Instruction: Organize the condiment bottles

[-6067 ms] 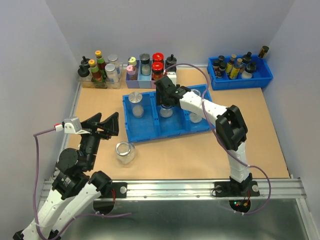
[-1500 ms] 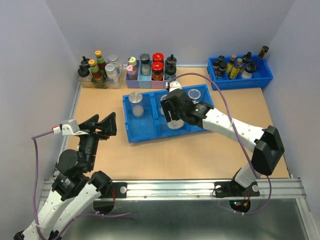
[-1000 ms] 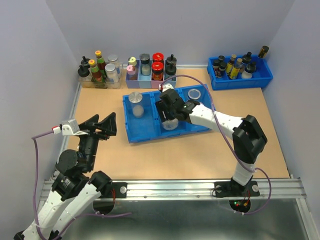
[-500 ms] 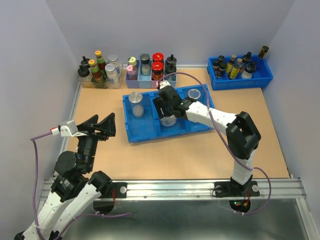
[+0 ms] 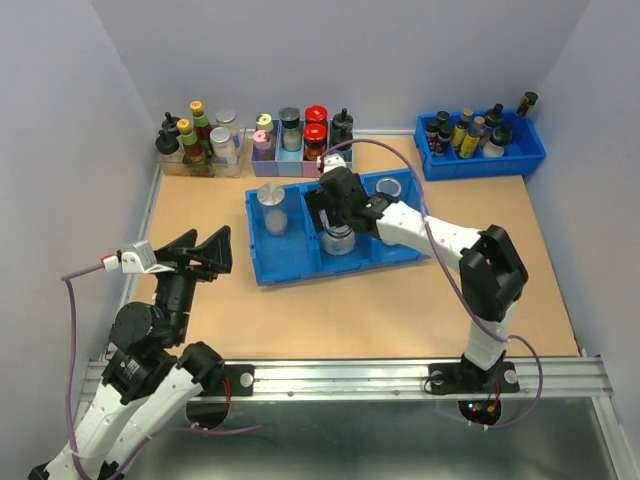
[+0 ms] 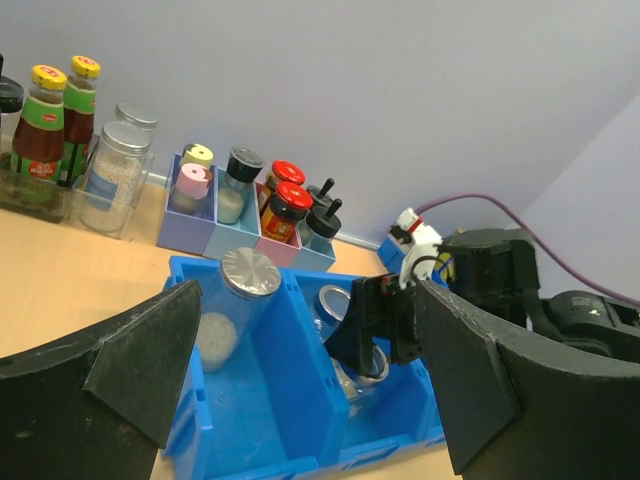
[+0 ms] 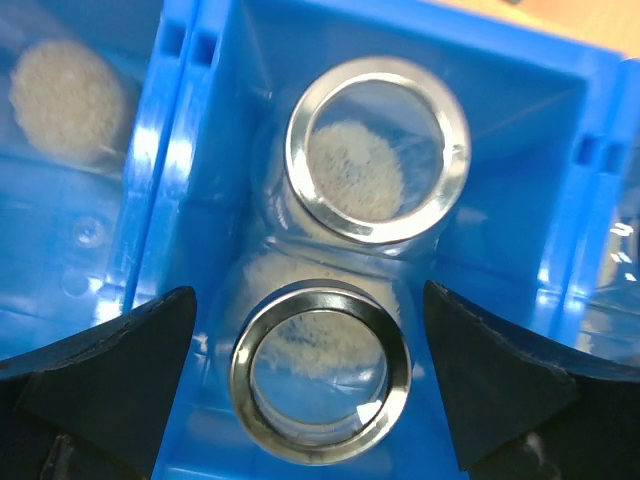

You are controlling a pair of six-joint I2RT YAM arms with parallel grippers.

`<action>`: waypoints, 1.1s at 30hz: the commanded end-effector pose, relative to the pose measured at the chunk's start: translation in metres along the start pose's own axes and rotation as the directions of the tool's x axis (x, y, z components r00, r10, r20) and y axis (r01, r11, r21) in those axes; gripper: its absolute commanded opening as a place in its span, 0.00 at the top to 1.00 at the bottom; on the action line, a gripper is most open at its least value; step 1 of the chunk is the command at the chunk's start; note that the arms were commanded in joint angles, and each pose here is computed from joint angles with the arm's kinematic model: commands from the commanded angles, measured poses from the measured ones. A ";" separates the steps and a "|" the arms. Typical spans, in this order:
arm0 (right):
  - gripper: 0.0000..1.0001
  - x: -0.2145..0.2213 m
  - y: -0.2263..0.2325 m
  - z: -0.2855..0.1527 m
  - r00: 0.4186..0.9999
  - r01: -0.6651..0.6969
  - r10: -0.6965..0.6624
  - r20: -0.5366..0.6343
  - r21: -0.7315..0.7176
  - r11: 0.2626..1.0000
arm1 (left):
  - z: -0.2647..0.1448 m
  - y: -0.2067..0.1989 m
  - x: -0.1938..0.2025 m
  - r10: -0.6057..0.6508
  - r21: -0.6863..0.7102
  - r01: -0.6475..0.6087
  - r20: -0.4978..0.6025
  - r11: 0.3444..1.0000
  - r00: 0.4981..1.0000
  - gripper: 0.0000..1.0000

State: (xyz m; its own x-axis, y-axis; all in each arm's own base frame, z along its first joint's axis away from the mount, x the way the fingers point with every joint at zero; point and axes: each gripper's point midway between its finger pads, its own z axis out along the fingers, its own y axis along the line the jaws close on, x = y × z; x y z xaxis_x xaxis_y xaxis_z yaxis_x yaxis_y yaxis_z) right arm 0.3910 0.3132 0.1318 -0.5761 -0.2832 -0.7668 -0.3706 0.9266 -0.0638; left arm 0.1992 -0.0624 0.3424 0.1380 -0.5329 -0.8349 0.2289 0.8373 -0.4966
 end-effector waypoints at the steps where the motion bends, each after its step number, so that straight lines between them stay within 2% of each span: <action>1: 0.00 -0.054 -0.017 -0.038 0.978 -0.109 0.106 0.181 0.009 0.994 | 0.003 -0.006 -0.002 -0.003 0.028 0.003 0.017 1.000 1.000 0.02; 7: 0.00 -0.066 -0.023 -0.078 0.959 -0.149 0.156 0.237 -0.045 0.988 | 0.008 -0.013 0.005 0.012 0.055 -0.011 -0.013 0.998 1.000 0.02; 9: 0.00 -0.074 -0.023 -0.105 0.947 -0.149 0.171 0.274 -0.099 0.984 | 0.011 -0.021 0.008 0.014 0.088 -0.011 -0.030 0.996 0.999 0.01; 10: 0.00 -0.069 -0.025 -0.122 0.942 -0.148 0.180 0.284 -0.130 0.980 | 0.012 -0.025 0.010 0.013 0.104 -0.009 -0.039 0.995 0.999 0.01; 11: 0.00 -0.056 -0.024 -0.115 0.949 -0.152 0.180 0.257 -0.126 0.980 | 0.013 -0.029 0.011 0.014 0.118 -0.008 -0.048 0.993 0.999 0.01; 13: 0.00 -0.056 -0.032 -0.142 0.924 -0.192 0.234 0.303 -0.161 0.968 | 0.015 -0.037 0.017 0.010 0.150 0.001 -0.076 0.989 0.997 0.01; 14: 0.00 -0.037 -0.038 -0.152 0.917 -0.208 0.254 0.308 -0.173 0.963 | 0.017 -0.040 0.017 0.003 0.160 0.009 -0.075 0.987 0.997 0.01; 16: 0.00 -0.031 -0.044 -0.169 0.869 -0.252 0.321 0.377 -0.222 0.942 | 0.020 -0.046 0.024 0.004 0.181 0.013 -0.099 0.983 0.995 0.01; 17: 0.00 0.003 -0.048 -0.160 0.879 -0.263 0.323 0.350 -0.210 0.942 | 0.021 -0.051 0.024 -0.012 0.197 0.031 -0.099 0.980 0.995 0.01; 18: 0.00 -0.002 -0.056 -0.187 0.831 -0.287 0.372 0.414 -0.254 0.924 | 0.023 -0.054 0.027 -0.010 0.206 0.034 -0.114 0.978 0.993 0.01; 19: 0.00 0.001 -0.059 -0.195 0.804 -0.310 0.410 0.431 -0.283 0.907 | 0.024 -0.057 0.028 -0.019 0.214 0.044 -0.118 0.976 0.993 0.01; 23: 0.00 0.039 -0.071 -0.222 0.738 -0.348 0.491 0.463 -0.362 0.865 | 0.030 -0.067 0.035 -0.014 0.245 0.052 -0.152 0.968 0.988 0.01; 24: 0.00 0.057 -0.071 -0.217 0.744 -0.355 0.497 0.447 -0.367 0.860 | 0.032 -0.070 0.038 -0.011 0.254 0.054 -0.168 0.966 0.986 0.01; 25: 0.00 0.057 -0.076 -0.237 0.695 -0.364 0.542 0.473 -0.418 0.832 | 0.033 -0.073 0.038 -0.011 0.260 0.056 -0.172 0.964 0.985 0.01; 28: 0.00 0.074 -0.082 -0.251 0.657 -0.390 0.589 0.470 -0.457 0.799 | 0.040 -0.081 0.047 0.002 0.274 0.060 -0.219 0.960 0.976 0.01; 29: 0.00 0.072 -0.087 -0.269 0.613 -0.381 0.615 0.495 -0.496 0.780 | 0.042 -0.082 0.051 0.011 0.271 0.056 -0.238 0.961 0.971 0.01; 31: 0.00 0.078 -0.092 -0.279 0.594 -0.400 0.641 0.486 -0.513 0.760 | 0.048 -0.089 0.056 0.027 0.275 0.051 -0.274 0.960 0.961 0.01; 32: 0.00 0.076 -0.096 -0.291 0.562 -0.398 0.659 0.500 -0.535 0.745 | 0.052 -0.088 0.067 0.043 0.261 0.042 -0.312 0.964 0.949 0.01; 33: 0.00 0.078 -0.097 -0.294 0.561 -0.399 0.661 0.498 -0.538 0.743 | 0.052 -0.089 0.063 0.040 0.260 0.045 -0.312 0.965 0.949 0.01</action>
State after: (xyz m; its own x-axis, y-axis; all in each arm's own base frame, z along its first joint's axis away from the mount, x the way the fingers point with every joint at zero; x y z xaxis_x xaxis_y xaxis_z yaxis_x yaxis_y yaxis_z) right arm 0.1802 0.1365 0.2658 -0.1787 0.5321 -0.8276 -0.4455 0.7062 0.5503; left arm 0.2387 -0.1658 0.3163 -0.1652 -0.4155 -0.8944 0.4262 0.7878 -0.4447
